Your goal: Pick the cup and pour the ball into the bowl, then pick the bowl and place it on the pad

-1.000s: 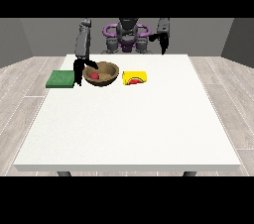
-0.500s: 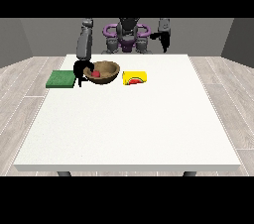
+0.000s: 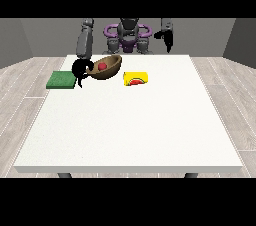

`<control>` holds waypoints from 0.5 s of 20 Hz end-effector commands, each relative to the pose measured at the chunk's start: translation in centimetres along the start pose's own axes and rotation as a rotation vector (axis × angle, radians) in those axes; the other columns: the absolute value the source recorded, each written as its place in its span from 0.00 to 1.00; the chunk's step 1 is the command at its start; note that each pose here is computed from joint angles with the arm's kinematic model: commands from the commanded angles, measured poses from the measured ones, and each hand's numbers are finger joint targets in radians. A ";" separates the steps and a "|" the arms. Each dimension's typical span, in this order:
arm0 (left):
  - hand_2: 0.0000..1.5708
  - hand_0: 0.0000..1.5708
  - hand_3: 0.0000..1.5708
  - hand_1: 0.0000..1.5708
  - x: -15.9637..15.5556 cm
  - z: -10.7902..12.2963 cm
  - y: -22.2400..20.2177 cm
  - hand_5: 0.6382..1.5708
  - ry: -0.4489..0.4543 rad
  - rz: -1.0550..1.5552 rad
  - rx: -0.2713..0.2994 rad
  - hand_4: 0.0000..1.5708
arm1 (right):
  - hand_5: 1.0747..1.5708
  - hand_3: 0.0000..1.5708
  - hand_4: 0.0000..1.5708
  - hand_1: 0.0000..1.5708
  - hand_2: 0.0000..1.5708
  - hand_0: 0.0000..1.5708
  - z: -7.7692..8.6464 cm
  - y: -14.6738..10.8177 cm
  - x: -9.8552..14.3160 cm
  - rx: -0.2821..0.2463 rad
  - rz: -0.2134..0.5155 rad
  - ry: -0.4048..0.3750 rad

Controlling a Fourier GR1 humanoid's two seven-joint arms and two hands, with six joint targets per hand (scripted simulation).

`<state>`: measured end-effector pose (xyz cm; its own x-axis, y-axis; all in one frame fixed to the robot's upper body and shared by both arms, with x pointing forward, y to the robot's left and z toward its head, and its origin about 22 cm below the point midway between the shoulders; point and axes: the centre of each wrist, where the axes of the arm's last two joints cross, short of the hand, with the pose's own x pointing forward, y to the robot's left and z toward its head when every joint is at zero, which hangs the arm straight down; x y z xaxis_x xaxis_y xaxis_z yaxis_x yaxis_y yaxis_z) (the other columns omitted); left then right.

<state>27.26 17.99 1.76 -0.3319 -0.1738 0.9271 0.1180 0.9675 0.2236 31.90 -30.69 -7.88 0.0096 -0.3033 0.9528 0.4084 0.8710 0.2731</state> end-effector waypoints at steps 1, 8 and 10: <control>0.00 0.00 0.00 0.00 -0.8 0.7 0.9 0.77 0.079 0.014 0.000 0.72 | 0.86 0.95 0.60 1.00 1.00 1.00 -2.5 -3.2 4.8 -0.078 0.098 0.073; 0.00 0.00 0.00 0.00 -4.7 4.0 2.2 0.77 0.165 0.006 0.054 0.74 | 0.84 0.74 0.60 1.00 1.00 1.00 -4.5 -4.9 11.0 -0.097 0.154 0.102; 0.00 0.00 0.00 0.00 -2.4 1.7 0.9 0.76 0.118 0.008 0.062 0.74 | 0.85 0.82 0.61 1.00 1.00 1.00 -4.0 -7.9 11.3 -0.086 0.153 0.087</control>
<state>26.43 19.95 -1.29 -0.2189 -0.1788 0.9592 0.0732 0.9773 0.1988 33.18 -39.20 -1.59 0.1462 -0.2152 0.9656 0.4572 0.8802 0.1270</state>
